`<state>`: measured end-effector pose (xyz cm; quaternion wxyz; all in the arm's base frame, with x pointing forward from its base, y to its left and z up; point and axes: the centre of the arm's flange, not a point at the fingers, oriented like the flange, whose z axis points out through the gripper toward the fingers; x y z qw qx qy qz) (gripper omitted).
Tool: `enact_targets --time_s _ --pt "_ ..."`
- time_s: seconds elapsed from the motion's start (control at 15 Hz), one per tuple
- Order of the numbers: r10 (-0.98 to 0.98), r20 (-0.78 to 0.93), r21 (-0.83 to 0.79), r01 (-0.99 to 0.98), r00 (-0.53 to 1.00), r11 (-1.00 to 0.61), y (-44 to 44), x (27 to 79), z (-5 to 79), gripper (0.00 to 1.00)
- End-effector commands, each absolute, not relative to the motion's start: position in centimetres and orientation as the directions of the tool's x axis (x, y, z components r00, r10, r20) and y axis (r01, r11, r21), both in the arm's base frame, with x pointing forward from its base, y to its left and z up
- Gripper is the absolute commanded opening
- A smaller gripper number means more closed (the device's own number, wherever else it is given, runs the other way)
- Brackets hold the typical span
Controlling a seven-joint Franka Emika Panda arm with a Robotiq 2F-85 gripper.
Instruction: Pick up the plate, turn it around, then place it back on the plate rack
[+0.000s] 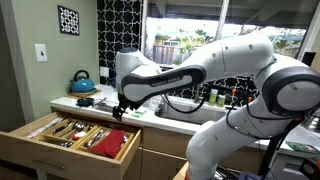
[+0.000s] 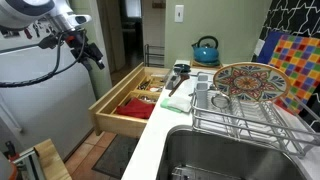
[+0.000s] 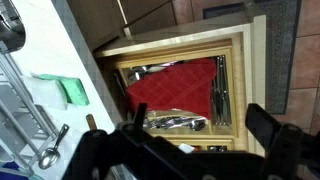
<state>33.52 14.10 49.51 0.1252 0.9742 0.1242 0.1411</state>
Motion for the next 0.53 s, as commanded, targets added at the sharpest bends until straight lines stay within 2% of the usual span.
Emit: enact_targets --time_s 0.0,0.47 --pt "0.277 0.243 0.279 0.207 0.929 -0.938 14.1 33.52 49.49 1.0" --pt "0.267 0.228 0.283 0.198 0.937 -0.938 13.84 34.06 49.57 1.0"
